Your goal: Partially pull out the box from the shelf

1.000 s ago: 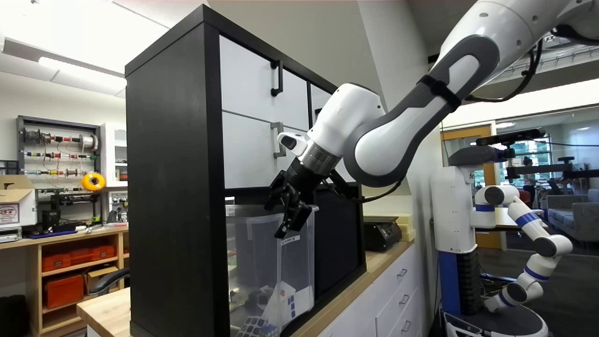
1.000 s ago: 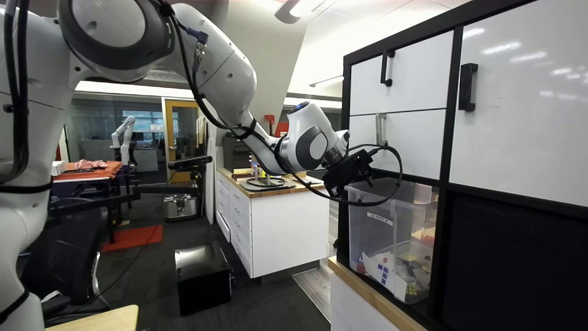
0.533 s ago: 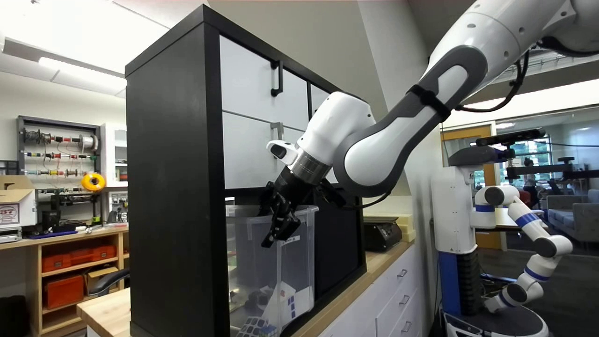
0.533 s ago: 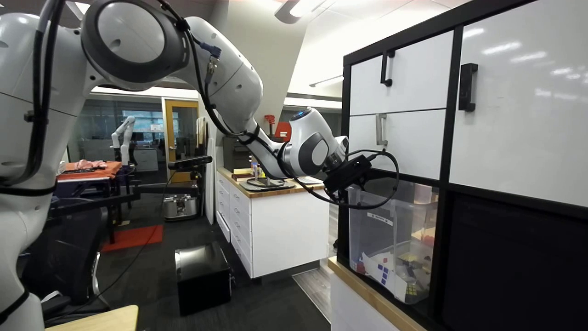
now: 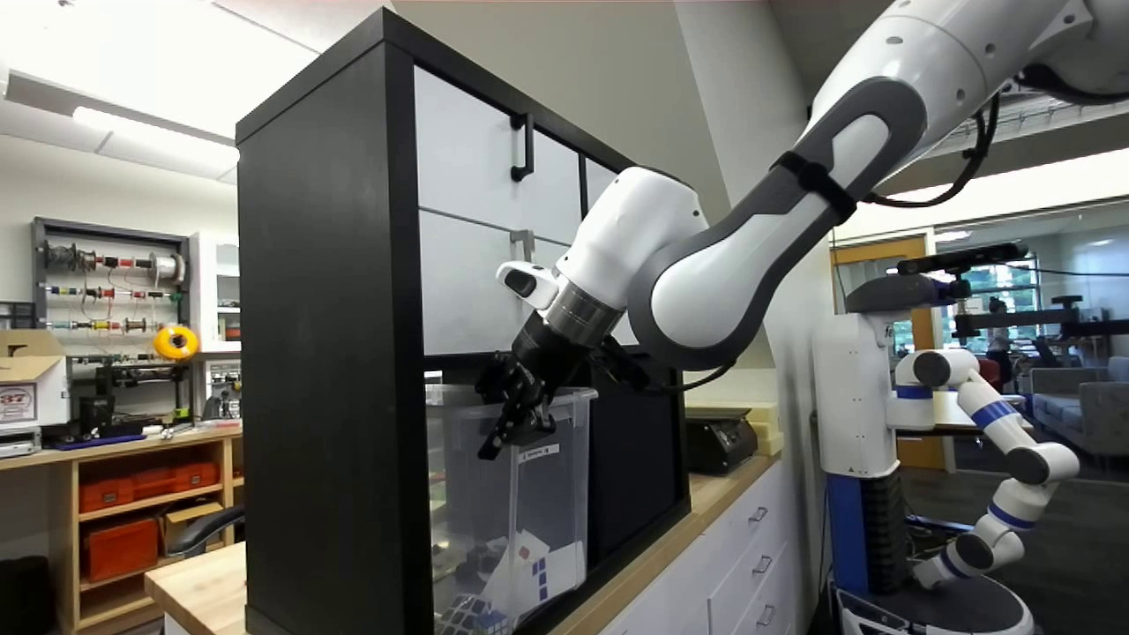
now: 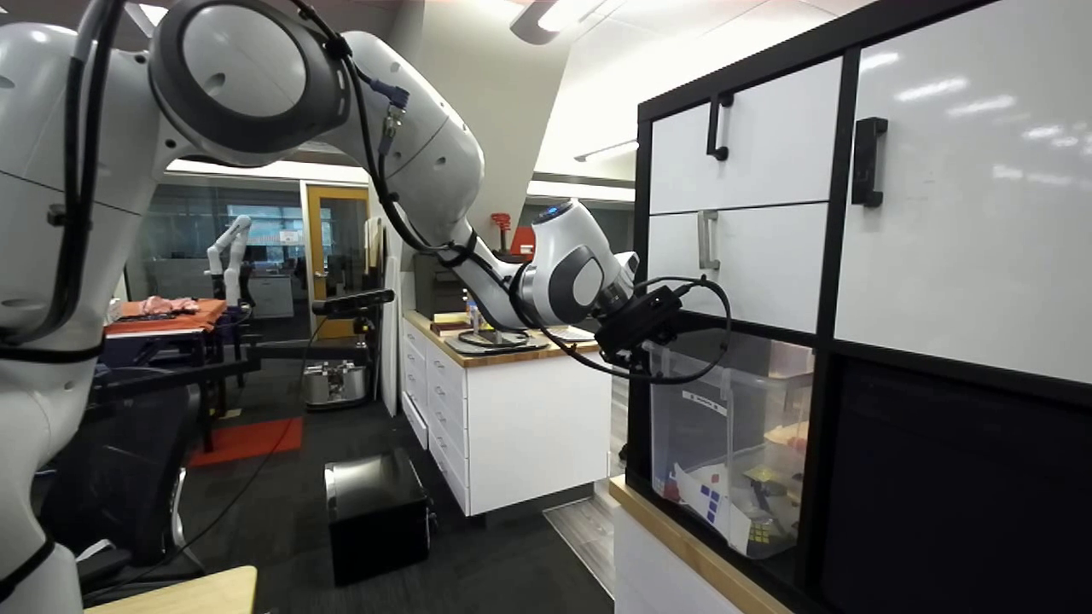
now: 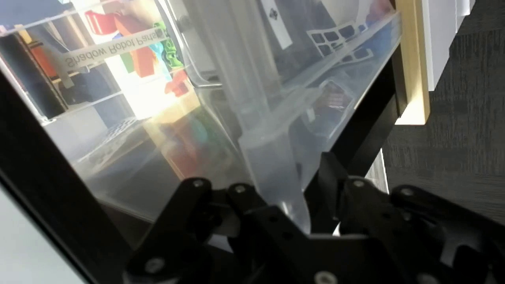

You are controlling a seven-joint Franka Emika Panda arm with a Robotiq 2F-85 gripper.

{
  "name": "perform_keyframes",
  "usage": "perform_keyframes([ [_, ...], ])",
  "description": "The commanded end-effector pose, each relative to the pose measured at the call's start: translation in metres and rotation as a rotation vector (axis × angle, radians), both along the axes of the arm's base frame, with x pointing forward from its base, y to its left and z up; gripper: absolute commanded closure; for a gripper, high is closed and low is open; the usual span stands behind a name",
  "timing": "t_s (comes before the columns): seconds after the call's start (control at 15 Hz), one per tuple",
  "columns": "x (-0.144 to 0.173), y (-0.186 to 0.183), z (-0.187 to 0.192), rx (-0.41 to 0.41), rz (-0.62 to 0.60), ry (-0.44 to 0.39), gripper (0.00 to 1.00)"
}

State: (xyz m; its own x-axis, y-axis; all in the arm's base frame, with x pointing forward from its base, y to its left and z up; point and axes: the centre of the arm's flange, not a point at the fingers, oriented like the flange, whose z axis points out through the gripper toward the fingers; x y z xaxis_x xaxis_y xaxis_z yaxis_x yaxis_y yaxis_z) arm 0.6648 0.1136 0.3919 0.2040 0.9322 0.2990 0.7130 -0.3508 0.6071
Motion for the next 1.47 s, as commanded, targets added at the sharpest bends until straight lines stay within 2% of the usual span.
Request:
perform_keyframes([
  [0.0, -0.026, -0.010, 0.015, -0.025, 0.023, -0.022, 0.96],
  [0.67, -0.093, -0.032, 0.014, -0.043, -0.015, 0.022, 0.96],
  [1.4, -0.145, -0.029, 0.019, -0.056, -0.039, 0.091, 0.96],
])
